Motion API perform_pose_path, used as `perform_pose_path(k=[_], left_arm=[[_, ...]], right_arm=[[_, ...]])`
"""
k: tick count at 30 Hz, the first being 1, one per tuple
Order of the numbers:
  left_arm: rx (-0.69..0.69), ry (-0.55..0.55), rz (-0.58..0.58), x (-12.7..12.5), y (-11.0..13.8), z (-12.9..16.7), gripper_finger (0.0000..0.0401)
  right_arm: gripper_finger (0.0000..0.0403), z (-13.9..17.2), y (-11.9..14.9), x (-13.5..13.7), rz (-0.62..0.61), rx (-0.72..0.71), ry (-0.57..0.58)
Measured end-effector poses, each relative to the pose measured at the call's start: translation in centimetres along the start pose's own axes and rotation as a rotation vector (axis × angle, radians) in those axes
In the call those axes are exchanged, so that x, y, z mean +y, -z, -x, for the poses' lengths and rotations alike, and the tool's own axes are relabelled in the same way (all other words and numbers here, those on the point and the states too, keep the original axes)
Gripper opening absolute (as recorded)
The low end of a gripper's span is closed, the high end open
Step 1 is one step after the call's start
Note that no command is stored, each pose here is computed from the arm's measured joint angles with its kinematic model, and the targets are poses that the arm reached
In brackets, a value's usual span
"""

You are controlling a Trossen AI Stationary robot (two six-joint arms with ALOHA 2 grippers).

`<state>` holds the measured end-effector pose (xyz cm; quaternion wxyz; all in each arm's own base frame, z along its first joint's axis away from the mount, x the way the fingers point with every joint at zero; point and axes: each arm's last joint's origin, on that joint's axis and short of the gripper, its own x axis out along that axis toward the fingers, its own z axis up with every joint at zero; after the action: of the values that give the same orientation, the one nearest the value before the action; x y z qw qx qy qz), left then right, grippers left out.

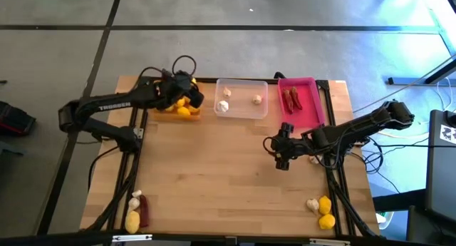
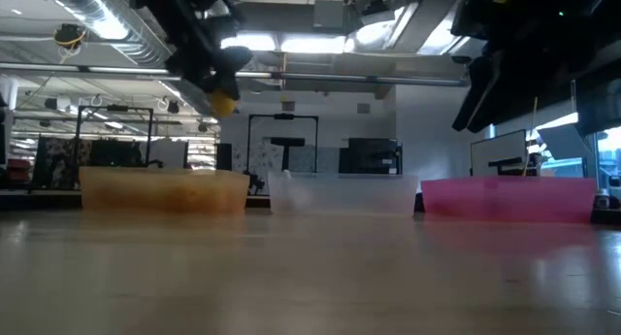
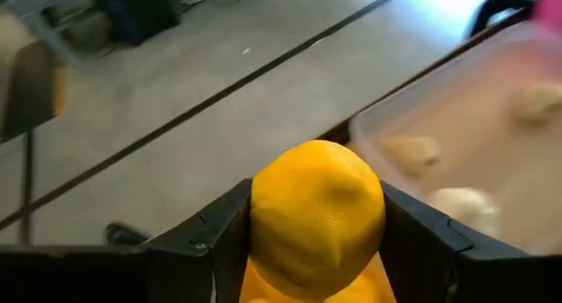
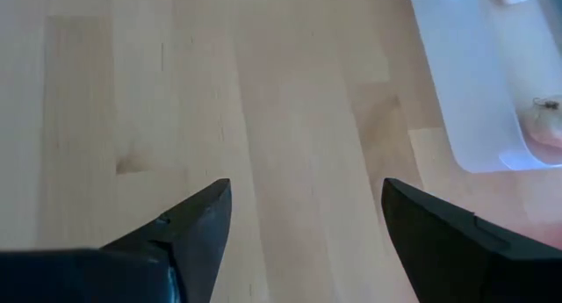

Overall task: Sort produce into baskets
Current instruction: Put the yellow lemon into the orange bin

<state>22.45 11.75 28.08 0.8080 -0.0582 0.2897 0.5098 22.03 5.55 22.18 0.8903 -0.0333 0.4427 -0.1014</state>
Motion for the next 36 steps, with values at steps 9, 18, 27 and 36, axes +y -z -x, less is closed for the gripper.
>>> perform_pose_path(k=[9, 18, 27, 36], left_arm=[[0.124, -0.157, 0.088, 3.3, 3.3, -3.3, 0.0203], [0.203, -0.264, 0.194, 5.5, 6.5, -5.2, 0.0203], [0.248, -0.308, 0.233, 6.2, 9.5, -6.1, 0.0203], [0.264, -0.305, 0.234, 6.3, 11.0, -6.3, 0.0216]], right_arm=[[0.0287, -0.2, 0.0, 0.1, -0.006, -0.015, -0.005], [0.0287, -0.1, -0.3, 0.1, -0.015, -0.044, -0.012], [0.0287, -0.1, -0.6, 0.2, -0.019, -0.078, -0.007], [0.0287, -0.1, -0.6, 0.2, -0.007, -0.083, -0.007]])
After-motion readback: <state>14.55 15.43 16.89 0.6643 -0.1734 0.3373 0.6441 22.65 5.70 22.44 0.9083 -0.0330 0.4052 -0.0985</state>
